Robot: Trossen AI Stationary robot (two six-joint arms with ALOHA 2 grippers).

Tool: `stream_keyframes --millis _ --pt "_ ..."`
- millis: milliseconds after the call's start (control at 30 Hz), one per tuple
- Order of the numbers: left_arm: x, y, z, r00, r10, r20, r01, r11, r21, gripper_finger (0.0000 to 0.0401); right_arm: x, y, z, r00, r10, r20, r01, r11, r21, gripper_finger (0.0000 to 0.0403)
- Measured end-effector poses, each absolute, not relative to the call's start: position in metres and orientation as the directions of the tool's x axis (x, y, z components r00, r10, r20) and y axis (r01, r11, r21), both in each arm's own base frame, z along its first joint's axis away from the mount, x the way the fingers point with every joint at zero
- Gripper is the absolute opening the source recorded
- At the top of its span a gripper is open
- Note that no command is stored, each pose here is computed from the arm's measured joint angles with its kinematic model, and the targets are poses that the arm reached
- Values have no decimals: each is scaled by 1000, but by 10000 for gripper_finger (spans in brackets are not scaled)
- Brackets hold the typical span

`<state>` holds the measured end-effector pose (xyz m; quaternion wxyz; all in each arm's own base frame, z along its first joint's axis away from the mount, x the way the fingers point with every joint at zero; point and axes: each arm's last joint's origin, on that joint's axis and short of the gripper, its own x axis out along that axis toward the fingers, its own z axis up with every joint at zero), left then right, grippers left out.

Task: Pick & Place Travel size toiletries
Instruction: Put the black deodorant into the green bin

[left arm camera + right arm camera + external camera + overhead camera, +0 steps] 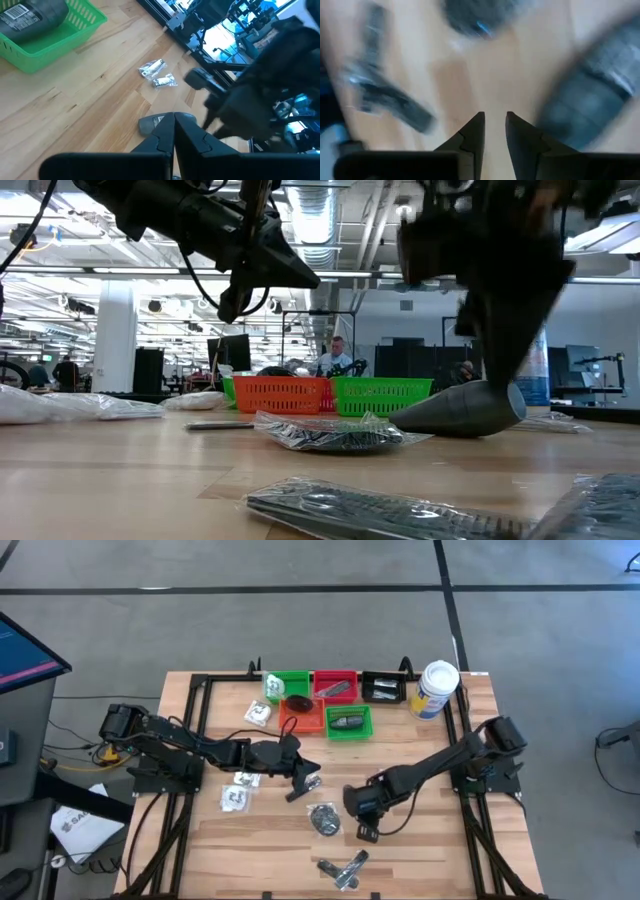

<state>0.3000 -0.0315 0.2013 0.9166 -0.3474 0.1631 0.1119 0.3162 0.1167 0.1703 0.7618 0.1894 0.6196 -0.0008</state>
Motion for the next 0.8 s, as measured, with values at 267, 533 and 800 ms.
stream_keyframes --millis 267,533,800 --pt "300 -31 202 926 95 -367 -315 730 -606 0 315 116 160 169 194 -966 354 903 243 51" --pt "300 -31 202 925 95 -368 -316 731 -606 0 308 107 159 115 75 -991 380 918 113 38" --pt "300 -31 202 925 95 -369 -316 730 -605 0 313 117 181 230 140 -963 180 967 183 29"
